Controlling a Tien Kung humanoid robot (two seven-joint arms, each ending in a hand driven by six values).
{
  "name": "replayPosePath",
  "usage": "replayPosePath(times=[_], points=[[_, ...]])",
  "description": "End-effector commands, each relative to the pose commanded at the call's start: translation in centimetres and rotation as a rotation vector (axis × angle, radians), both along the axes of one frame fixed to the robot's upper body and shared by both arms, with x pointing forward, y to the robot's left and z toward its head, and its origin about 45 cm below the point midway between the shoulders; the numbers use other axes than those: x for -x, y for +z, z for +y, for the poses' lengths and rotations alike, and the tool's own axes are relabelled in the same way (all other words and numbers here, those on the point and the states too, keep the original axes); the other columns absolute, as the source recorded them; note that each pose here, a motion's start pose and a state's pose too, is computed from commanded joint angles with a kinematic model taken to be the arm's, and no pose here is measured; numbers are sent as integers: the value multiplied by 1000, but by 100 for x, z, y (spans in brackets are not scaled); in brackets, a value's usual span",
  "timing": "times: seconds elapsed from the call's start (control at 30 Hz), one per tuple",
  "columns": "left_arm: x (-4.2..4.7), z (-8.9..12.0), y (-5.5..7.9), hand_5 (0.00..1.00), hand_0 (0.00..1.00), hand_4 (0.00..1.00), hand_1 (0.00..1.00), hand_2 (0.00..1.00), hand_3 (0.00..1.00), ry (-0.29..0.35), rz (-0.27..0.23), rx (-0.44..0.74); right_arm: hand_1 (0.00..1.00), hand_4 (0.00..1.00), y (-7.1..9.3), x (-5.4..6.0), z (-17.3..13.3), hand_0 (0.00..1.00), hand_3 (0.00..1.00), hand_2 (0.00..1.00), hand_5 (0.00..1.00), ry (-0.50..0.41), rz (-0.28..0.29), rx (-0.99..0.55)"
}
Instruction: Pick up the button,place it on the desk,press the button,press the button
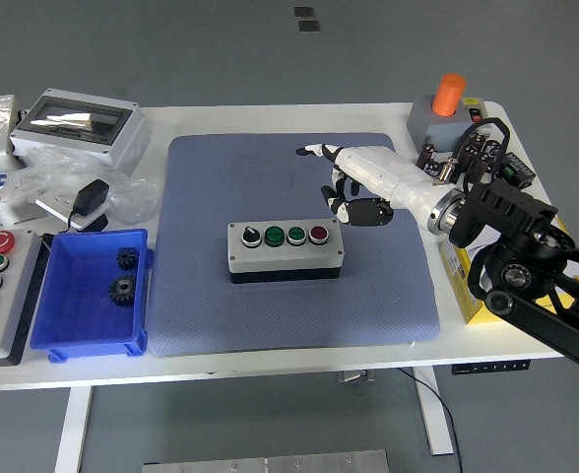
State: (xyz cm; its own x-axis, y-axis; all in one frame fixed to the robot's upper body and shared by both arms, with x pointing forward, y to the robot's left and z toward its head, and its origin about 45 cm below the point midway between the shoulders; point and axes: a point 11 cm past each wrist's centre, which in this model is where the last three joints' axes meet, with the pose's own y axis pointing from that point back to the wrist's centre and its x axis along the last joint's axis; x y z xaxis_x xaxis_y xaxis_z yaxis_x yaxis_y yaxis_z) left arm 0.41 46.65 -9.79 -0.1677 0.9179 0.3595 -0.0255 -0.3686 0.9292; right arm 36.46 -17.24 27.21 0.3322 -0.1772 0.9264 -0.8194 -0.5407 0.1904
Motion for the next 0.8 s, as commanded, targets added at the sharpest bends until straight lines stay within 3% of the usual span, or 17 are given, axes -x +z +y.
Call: replayPosePath(times=[0.17,0.2,0.37,0.4,0.8], points=[[-8,-9,-3,160,734,676,738,685,815,-2,-1,2,570,748,-132,-31,33,455,902,615,255,-20,-47,71],[-5,-11,-4,166,735,682,739,687,816,-2,0,2,875,903,-154,-31,42,753,998,970,371,-21,-53,80],[10,-7,-4,166,735,682,739,687,816,-2,5,2,875,903,-254,-4,118,753,998,970,371,-12,-42,90],[11,-7,-3,168,734,685,738,688,816,-2,5,2,998,987,-275,6,141,998,998,998,451,-8,-36,88],[-14,-6,-2,171,735,688,739,688,815,-8,2,3,998,998,-505,39,382,998,998,998,443,20,37,78]])
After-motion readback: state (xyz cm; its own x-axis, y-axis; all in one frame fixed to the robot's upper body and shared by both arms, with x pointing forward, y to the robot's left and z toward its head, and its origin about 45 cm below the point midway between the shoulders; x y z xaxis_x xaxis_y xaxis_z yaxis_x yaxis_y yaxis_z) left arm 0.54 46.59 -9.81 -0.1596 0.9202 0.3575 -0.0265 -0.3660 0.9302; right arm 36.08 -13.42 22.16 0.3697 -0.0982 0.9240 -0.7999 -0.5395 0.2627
